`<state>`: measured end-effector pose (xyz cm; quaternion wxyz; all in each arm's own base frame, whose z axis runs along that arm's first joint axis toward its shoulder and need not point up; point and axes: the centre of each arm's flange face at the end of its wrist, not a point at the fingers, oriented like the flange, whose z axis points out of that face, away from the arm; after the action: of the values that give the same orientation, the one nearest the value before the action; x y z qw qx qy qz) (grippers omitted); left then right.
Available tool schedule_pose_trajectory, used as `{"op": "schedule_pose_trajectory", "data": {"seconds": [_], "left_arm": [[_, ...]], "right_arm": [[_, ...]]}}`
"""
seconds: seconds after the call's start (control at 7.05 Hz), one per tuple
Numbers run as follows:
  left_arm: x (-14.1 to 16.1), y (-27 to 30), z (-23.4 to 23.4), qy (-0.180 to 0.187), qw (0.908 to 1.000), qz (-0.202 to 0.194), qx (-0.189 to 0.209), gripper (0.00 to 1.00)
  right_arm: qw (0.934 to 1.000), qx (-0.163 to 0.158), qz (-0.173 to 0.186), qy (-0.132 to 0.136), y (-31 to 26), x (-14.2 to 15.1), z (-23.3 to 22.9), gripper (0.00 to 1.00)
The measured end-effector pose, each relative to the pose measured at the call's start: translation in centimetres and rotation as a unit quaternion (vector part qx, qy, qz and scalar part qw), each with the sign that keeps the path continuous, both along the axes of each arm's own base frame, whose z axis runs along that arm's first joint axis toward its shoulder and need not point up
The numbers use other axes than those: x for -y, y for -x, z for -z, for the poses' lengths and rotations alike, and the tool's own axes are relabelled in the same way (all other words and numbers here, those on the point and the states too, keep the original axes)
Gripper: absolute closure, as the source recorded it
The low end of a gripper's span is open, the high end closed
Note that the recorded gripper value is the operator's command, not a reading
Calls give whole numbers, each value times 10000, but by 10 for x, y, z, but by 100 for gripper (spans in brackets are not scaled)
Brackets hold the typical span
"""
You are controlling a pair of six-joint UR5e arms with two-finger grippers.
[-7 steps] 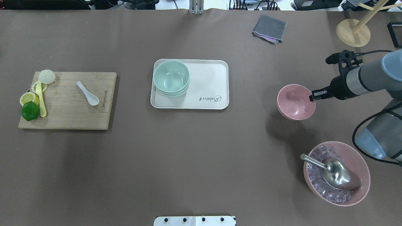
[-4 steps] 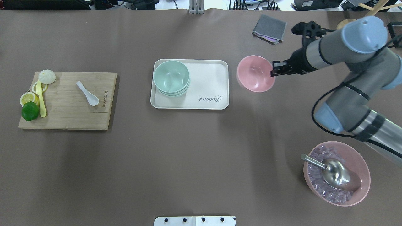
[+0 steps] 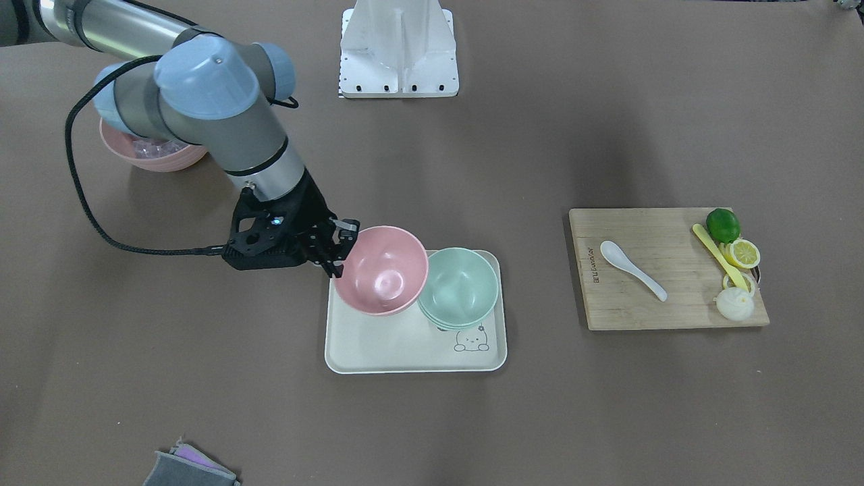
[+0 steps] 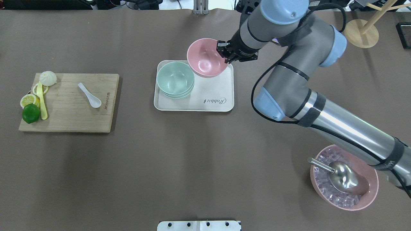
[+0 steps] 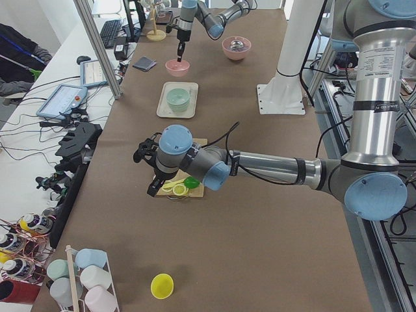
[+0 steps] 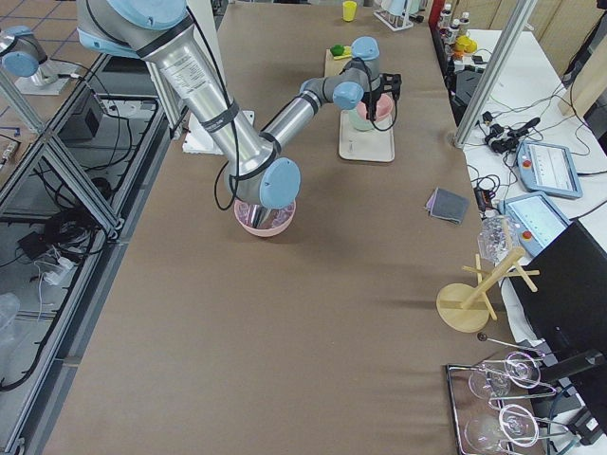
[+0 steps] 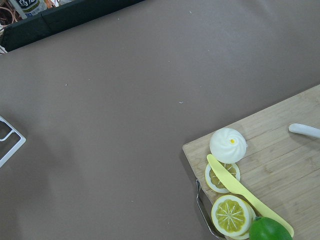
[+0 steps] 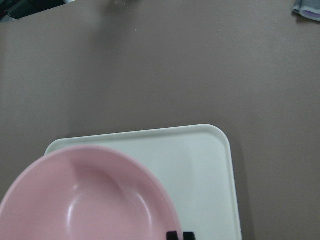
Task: Stack pink bowl on green and place spoon
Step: 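Carry the pink bowl with the right gripper over the green bowls, then lower the pink bowl onto the green bowl stack and release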
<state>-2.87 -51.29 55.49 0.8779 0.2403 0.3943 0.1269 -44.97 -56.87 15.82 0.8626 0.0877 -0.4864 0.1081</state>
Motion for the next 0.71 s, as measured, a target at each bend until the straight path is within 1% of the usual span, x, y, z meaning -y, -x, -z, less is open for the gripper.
{"op": "schedule_pose_trajectory", "data": {"seconds": [0.14,0.28,0.43,0.71], "left_arm": [[0,0,0,4,10000,3,0,2],[0,0,0,6,10000,4,-1,2],[0,0,0,7,10000,3,-2,2],[0,0,0,7,10000,5,0,2]], "right_arm": [[9997,-60,-134,169,30,6,27,100],[9992,-159,-233,300,62,10,45,100],[9986,-259,-269,374,88,6,51,100],[9977,-434,-256,450,121,-4,48,100]]}}
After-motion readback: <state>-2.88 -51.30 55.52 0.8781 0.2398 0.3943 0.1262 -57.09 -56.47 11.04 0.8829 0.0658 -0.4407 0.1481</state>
